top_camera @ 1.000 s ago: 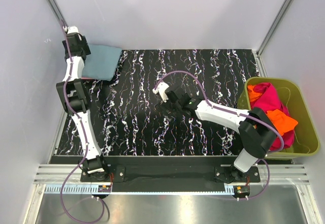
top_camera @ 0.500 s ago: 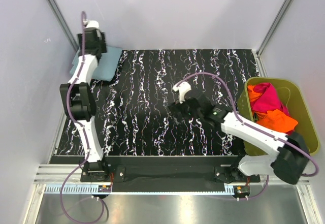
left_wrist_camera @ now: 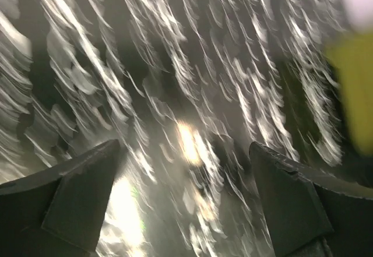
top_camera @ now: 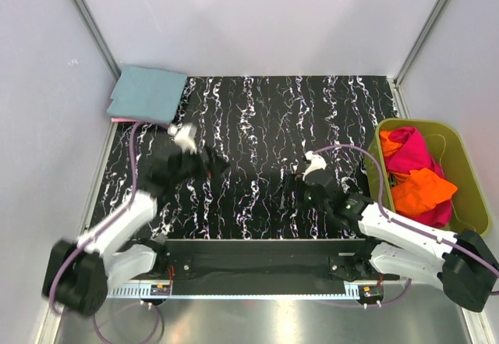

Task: Fold and stack the t-shirts
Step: Reset both grippers

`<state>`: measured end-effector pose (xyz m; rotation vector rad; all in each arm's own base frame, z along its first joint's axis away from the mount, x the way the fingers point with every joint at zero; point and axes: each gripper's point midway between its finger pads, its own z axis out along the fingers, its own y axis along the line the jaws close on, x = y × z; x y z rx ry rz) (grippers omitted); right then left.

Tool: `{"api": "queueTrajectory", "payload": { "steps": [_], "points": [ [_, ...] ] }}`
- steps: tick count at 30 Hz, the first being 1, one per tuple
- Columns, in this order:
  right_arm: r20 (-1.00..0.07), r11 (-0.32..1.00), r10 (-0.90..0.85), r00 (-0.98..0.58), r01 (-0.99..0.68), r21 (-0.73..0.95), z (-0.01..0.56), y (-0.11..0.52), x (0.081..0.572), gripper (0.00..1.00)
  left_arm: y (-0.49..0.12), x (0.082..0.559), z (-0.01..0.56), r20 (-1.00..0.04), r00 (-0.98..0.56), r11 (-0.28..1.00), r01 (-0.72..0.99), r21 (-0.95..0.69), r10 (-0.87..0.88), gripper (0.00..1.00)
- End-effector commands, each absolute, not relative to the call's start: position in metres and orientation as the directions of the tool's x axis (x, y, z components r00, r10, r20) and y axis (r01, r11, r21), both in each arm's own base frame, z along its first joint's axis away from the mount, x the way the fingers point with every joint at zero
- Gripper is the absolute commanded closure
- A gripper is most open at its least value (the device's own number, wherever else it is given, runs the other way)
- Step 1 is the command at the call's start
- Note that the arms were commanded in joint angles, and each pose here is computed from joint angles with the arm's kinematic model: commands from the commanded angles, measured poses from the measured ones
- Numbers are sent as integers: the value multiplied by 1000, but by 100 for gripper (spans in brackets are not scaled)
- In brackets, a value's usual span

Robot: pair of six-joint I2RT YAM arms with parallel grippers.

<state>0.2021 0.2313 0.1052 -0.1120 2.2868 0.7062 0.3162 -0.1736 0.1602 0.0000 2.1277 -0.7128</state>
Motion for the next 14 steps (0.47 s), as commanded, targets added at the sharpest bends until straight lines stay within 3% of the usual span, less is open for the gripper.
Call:
{"api": "queueTrajectory", "payload": {
  "steps": [1,4,5,9,11,14],
  "points": [
    [-562,740,378,-735,-126,661,117,244,207,0,-202,253,173,-631,-645,573,345,-744,-431,1],
    [-542,717,461,-702,-65,694,116,231,207,0,-194,200,183,-589,-615,418,417,-807,-525,1],
    [-533,700,489,-691,-54,712,110,227,205,0,-191,190,163,-552,-637,399,384,-833,-538,1],
    [-430,583,641,-636,38,812,98,207,195,0,-186,168,162,-396,-652,202,355,-913,-646,1],
    [-362,495,697,-618,50,867,94,201,187,0,-183,161,177,-369,-630,108,413,-904,-683,1],
    [-276,375,746,-606,40,926,101,197,179,0,-184,157,177,-333,-656,64,398,-915,-677,1]
  ]
}}
